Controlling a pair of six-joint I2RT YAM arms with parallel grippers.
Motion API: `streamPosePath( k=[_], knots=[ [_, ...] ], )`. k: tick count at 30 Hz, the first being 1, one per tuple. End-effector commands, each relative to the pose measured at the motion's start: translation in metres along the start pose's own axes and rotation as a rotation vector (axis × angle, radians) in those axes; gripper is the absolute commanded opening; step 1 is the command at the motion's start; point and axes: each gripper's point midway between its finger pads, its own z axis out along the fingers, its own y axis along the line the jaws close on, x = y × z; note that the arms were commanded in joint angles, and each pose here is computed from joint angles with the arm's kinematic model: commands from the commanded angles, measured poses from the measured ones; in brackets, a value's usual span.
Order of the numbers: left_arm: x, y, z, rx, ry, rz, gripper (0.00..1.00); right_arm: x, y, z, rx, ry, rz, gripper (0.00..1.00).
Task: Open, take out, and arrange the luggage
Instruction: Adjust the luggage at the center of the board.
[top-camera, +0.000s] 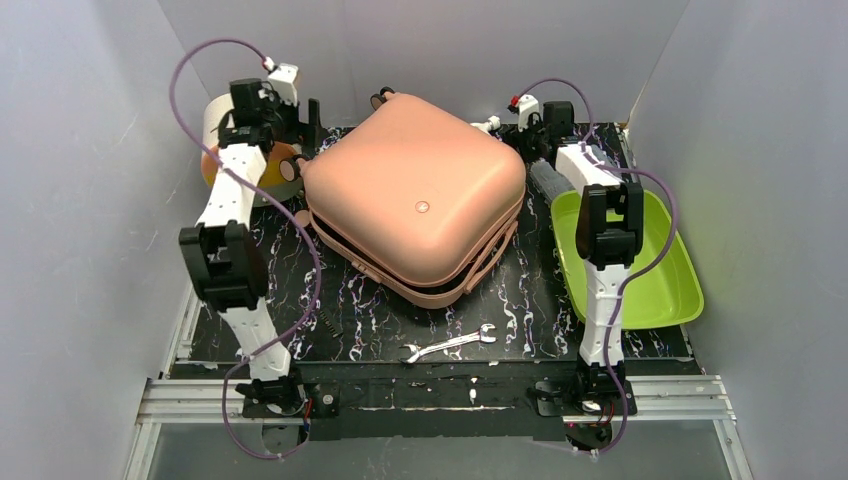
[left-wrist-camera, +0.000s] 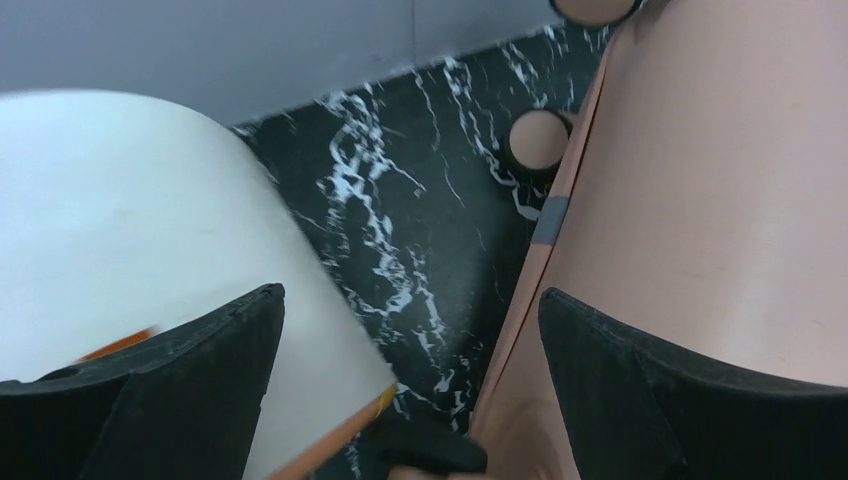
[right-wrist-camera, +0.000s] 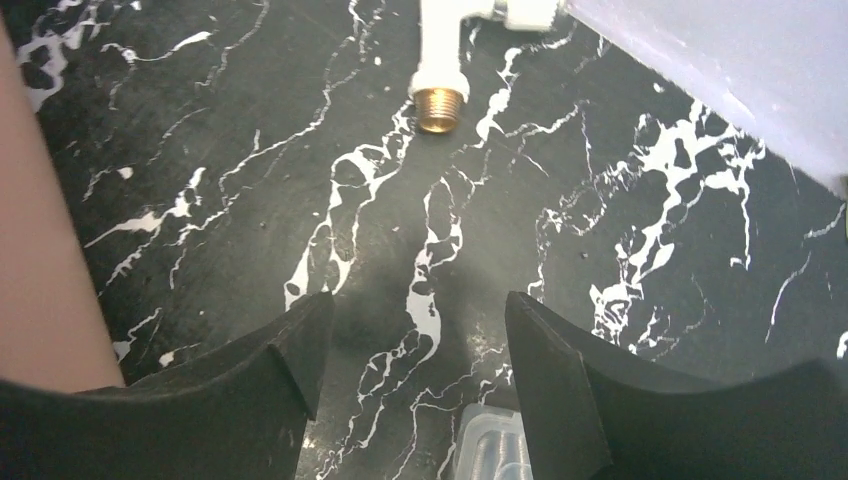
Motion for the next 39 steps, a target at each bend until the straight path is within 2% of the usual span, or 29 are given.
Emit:
streamPosePath(
  k=[1,4,9,13,19,27,31,34,36,39],
  knots=[
    [0.009,-0.035,0.024,0.136,0.051,-0.043,0.98,-0.027,0.015,-0.011,-0.087,-0.076,-0.087,0.71],
    [0.018,-0.043,0.046,0.180,0.076,-0.071,0.98,-0.015,0.026,-0.016,-0.125,-0.055,-0.105,0.71],
    [0.036,-0.084,0.066,0.292,0.127,-0.086,0.98,0.009,0.050,-0.031,-0.218,-0.017,-0.131,0.69],
    [0.067,-0.111,0.065,0.373,0.206,-0.112,0.98,0.025,0.069,-0.047,-0.302,0.020,-0.148,0.64],
    [0.109,-0.160,0.056,0.526,0.334,-0.130,0.96,0.043,0.088,-0.091,-0.365,0.053,-0.174,0.63],
    [0.132,-0.226,0.048,0.691,0.427,-0.105,0.94,0.062,0.117,-0.147,-0.434,0.054,-0.218,0.63],
    [0.123,-0.225,0.049,0.669,0.409,-0.078,0.95,0.055,0.089,-0.160,-0.284,0.057,-0.262,0.65],
    [0.099,-0.212,0.045,0.634,0.352,-0.047,0.98,0.044,0.056,-0.180,-0.196,0.055,-0.283,0.70],
    [0.077,-0.200,0.039,0.618,0.303,-0.060,0.98,0.042,0.038,-0.203,-0.186,0.075,-0.299,0.72],
    [0.045,-0.186,0.019,0.605,0.225,-0.061,0.98,0.056,0.041,-0.242,-0.260,0.133,-0.348,0.75]
  ],
)
